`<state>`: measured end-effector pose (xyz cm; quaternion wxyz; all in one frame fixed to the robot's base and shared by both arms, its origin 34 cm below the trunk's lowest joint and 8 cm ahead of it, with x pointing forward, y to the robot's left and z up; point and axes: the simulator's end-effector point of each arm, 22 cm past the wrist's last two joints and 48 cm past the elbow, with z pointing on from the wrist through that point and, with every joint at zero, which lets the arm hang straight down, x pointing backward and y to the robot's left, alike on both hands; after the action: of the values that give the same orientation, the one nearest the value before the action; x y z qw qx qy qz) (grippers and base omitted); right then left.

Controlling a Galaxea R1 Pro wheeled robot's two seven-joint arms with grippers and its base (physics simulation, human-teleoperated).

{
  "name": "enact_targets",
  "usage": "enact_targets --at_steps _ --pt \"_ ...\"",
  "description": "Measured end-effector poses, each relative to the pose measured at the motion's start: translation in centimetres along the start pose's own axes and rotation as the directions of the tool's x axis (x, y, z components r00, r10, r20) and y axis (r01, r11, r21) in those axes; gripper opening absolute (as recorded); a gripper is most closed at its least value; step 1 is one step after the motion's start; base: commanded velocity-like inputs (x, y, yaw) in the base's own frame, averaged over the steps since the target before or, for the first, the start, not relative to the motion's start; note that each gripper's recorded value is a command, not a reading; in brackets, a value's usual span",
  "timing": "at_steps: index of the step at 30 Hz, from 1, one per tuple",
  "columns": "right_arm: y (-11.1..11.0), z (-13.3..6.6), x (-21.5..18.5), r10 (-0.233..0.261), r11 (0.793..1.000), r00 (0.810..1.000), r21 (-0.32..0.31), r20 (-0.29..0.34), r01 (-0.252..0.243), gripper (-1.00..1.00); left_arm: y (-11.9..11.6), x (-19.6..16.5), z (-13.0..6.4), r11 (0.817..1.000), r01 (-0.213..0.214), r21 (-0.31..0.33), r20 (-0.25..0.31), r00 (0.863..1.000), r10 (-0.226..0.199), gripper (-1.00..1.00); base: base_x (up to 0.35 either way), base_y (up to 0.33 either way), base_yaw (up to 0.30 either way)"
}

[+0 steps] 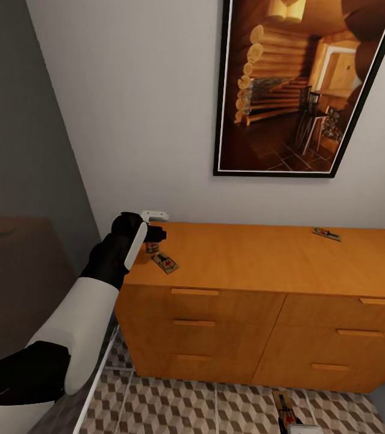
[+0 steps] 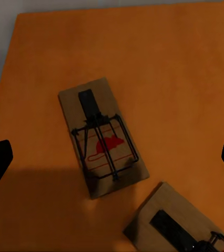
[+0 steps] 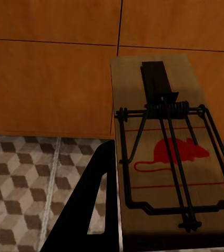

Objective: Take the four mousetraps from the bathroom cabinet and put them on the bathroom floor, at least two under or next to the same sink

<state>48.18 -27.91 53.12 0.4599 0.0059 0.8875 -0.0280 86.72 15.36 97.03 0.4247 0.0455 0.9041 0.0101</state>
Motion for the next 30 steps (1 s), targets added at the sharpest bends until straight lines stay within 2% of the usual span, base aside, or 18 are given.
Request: enact_targets --at_steps 30 --pt "0.0 0.0 0.4 -0.001 1.000 1.000 0.000 -0.010 0.001 -1.00 -0.1 1.7 1.3 1.000 -0.004 0.000 -0.043 0.999 0.004 1.00 0.000 0.000 0.000"
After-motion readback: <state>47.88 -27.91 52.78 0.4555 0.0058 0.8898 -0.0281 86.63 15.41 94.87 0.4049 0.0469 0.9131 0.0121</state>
